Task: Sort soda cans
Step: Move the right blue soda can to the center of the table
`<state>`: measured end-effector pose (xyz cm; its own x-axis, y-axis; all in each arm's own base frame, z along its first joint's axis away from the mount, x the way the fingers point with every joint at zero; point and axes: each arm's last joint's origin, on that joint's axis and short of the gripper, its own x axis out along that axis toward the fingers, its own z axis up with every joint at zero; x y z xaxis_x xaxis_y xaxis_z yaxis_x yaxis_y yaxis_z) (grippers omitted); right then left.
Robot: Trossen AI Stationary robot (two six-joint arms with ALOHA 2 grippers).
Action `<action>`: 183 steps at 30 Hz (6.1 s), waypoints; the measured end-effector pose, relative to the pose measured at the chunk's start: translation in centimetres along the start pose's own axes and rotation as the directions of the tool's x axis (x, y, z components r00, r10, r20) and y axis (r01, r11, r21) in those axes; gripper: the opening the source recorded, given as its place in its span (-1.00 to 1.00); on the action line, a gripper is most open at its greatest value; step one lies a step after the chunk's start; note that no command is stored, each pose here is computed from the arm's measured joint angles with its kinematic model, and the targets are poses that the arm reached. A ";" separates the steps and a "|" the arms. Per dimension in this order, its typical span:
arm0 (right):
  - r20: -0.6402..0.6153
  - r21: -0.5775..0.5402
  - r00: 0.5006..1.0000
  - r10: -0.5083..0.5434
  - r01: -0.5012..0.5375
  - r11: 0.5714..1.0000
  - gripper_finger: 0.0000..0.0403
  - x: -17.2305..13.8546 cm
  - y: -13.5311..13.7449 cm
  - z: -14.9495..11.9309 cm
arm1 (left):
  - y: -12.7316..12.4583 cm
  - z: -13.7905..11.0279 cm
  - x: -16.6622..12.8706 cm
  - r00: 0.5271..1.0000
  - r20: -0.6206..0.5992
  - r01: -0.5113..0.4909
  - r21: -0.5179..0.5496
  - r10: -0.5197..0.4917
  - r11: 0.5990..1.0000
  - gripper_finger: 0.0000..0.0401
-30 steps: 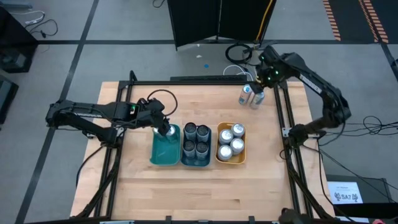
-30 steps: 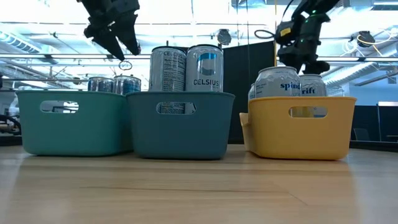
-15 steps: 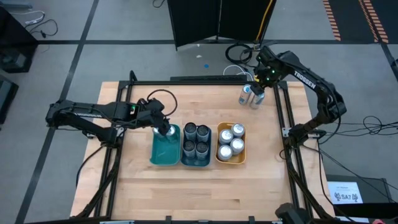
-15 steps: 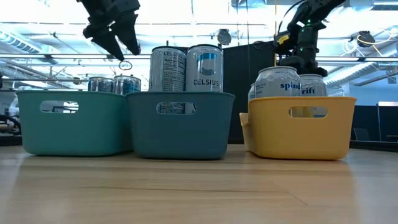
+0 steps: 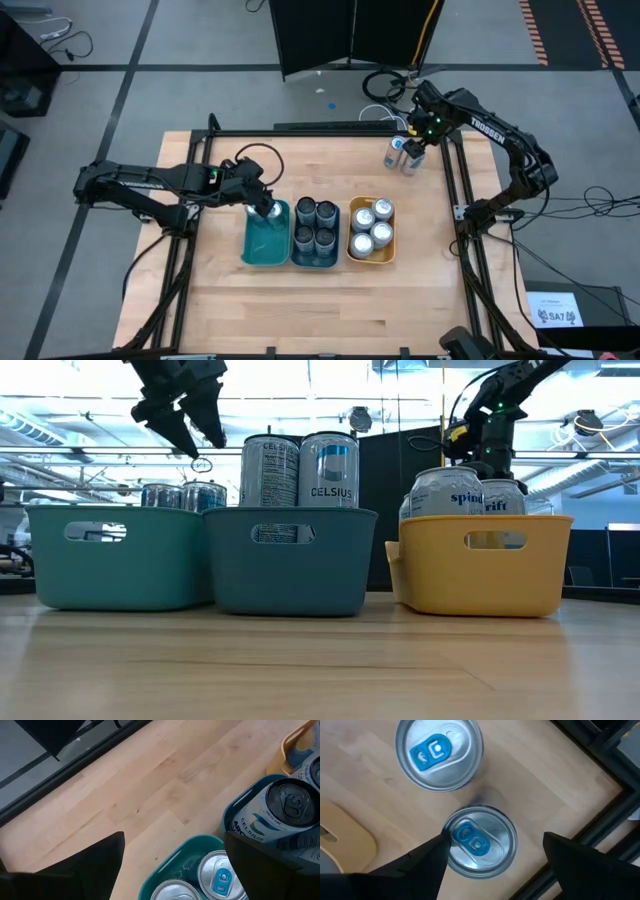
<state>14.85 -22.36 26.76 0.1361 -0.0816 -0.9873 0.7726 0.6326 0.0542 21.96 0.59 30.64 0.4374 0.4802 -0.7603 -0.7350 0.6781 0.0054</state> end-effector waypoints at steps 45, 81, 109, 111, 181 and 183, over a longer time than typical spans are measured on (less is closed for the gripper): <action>-0.051 0.023 0.999 -0.009 0.010 1.000 0.36 1.1 0.2 0.3 | 0.0 0.0 0.0 1.000 -0.002 -0.003 0.008 0.003 1.000 0.75; 0.305 0.350 0.937 0.168 -0.274 0.896 0.10 -12.1 6.7 -15.9 | 0.0 0.0 0.0 1.000 -0.009 0.011 0.003 -0.011 1.000 0.75; 0.192 -0.286 0.688 0.699 -0.642 0.711 0.10 -11.7 21.8 -14.8 | -0.1 0.0 0.0 1.000 -0.009 0.011 0.005 -0.011 1.000 0.75; 0.150 -0.316 0.695 0.703 -0.640 0.700 0.10 -11.4 22.8 -15.6 | -0.1 0.0 0.0 1.000 -0.009 0.011 0.004 -0.011 1.000 0.75; -0.066 -0.144 0.980 0.187 -0.195 0.970 0.25 0.3 41.1 -16.8 | -0.1 0.0 0.0 1.000 -0.009 0.012 0.004 -0.012 1.000 0.75; -0.067 -0.130 0.980 0.187 -0.194 0.972 0.32 0.2 41.1 -16.8 | -0.1 0.0 0.0 1.000 -0.009 0.012 0.004 -0.012 1.000 0.75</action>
<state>36.22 16.60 26.23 0.2364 0.0899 -0.9675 0.6442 0.7309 0.2253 21.99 0.54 30.61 0.4414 0.4675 -0.7659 -0.7278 0.6858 -0.0009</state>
